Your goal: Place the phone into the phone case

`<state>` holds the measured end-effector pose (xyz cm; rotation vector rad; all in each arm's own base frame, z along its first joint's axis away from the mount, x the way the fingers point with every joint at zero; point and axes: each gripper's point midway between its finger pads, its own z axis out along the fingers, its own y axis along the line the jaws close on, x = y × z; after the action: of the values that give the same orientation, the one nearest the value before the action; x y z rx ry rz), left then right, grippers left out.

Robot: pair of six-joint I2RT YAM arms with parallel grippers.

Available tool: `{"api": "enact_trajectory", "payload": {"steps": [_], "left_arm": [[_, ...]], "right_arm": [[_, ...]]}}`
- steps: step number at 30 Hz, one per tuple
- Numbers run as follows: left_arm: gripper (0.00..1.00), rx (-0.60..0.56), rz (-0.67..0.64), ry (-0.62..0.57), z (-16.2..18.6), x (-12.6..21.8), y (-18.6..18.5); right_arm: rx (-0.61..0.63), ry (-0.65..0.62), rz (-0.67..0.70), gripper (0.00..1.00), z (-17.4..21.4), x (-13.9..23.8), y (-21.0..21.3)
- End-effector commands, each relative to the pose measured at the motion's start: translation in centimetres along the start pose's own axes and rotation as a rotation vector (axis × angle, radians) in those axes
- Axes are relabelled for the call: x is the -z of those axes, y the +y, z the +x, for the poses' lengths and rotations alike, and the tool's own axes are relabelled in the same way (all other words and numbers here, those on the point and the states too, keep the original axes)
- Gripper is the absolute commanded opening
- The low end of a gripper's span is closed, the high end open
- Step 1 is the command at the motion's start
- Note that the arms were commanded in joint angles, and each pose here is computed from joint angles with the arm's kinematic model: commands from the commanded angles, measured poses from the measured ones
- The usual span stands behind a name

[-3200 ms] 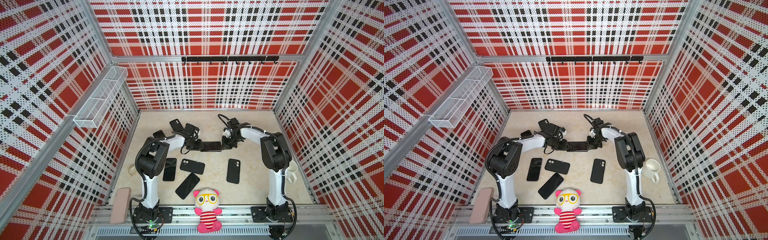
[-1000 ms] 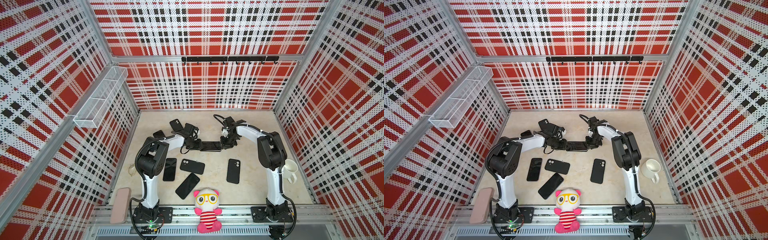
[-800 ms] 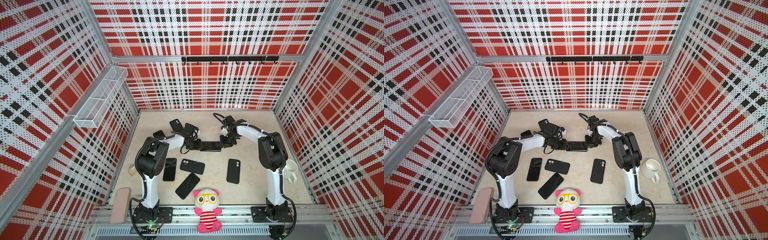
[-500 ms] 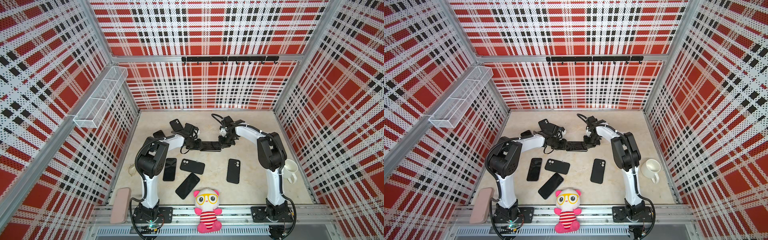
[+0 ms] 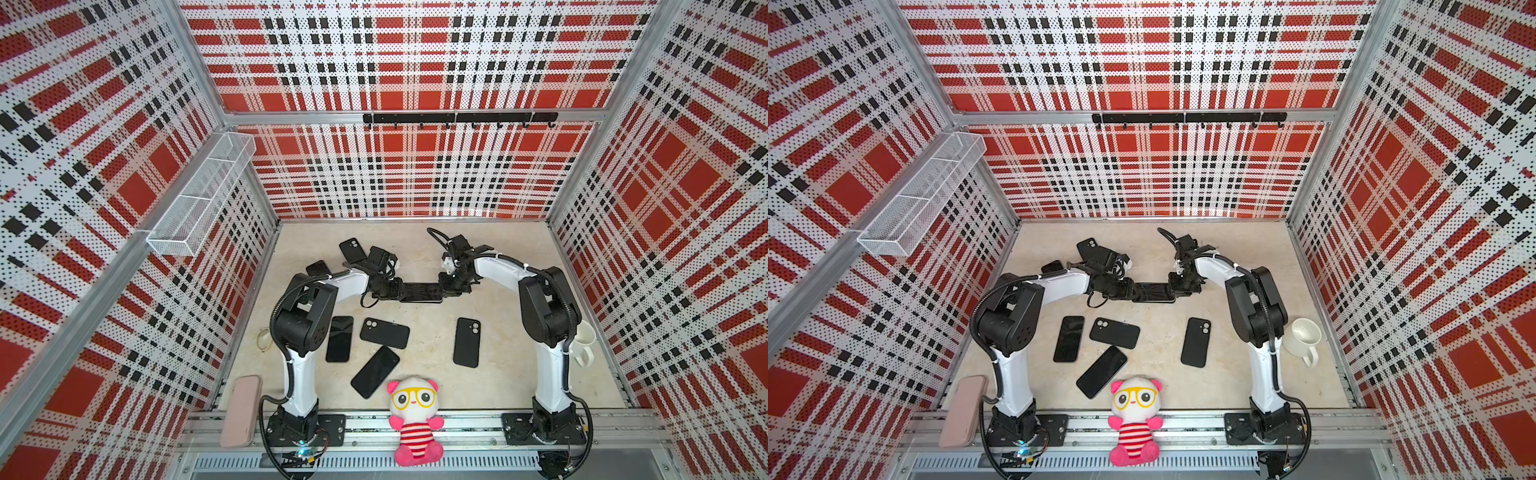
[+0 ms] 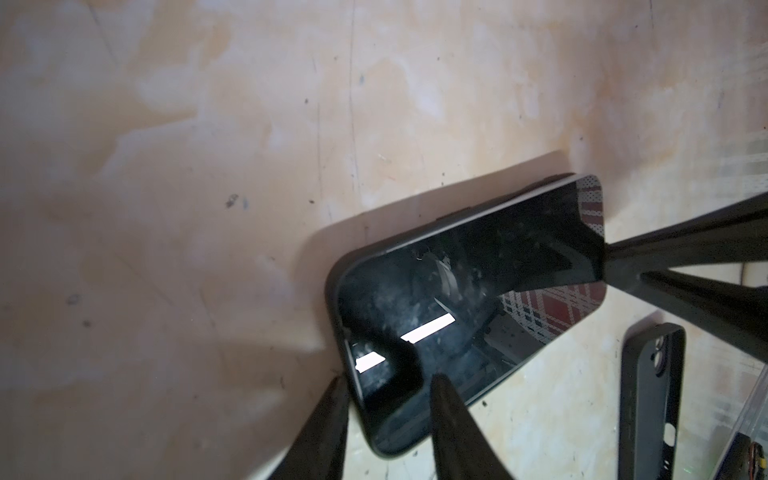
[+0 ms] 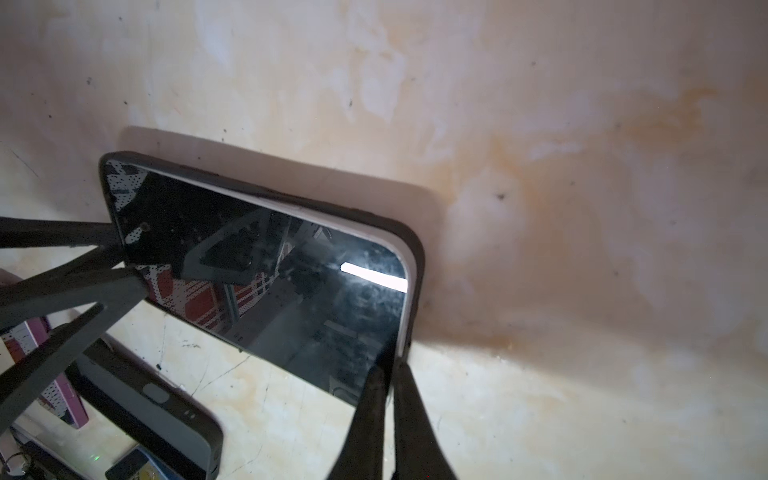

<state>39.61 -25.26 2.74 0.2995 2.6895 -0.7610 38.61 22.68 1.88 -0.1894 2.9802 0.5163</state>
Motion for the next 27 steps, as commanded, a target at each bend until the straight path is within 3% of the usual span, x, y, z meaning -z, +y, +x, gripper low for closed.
{"api": "enact_trajectory", "payload": {"steps": [1, 9, 14, 17, 23, 27], "left_arm": [[0.37, 0.004, 0.001, 0.06, 1.6, -1.3, 0.5], [0.37, 0.003, 0.003, 0.061, 1.6, -1.3, 0.4], [0.37, 0.004, 0.002, 0.062, 1.6, -1.3, 0.4], [0.37, 0.006, -0.004, 0.057, 1.5, -1.2, 0.7], [0.37, 0.008, -0.035, 0.039, 0.9, -0.7, 1.6], [0.37, 0.007, -0.053, 0.04, 0.9, -0.6, 2.2]], "right_arm": [[-0.027, 0.292, 0.098, 0.09, 9.1, -8.5, -2.9], [-0.035, 0.407, 0.153, 0.08, 13.2, -12.6, -4.8], [-0.028, 0.416, 0.171, 0.08, 13.6, -13.3, -5.1], [-0.008, 0.312, 0.173, 0.12, 9.9, -9.8, -3.8], [0.062, 0.023, 0.218, 0.18, -0.7, 2.9, -1.7], [0.086, -0.054, 0.203, 0.2, -4.0, 6.0, -1.4]]}}
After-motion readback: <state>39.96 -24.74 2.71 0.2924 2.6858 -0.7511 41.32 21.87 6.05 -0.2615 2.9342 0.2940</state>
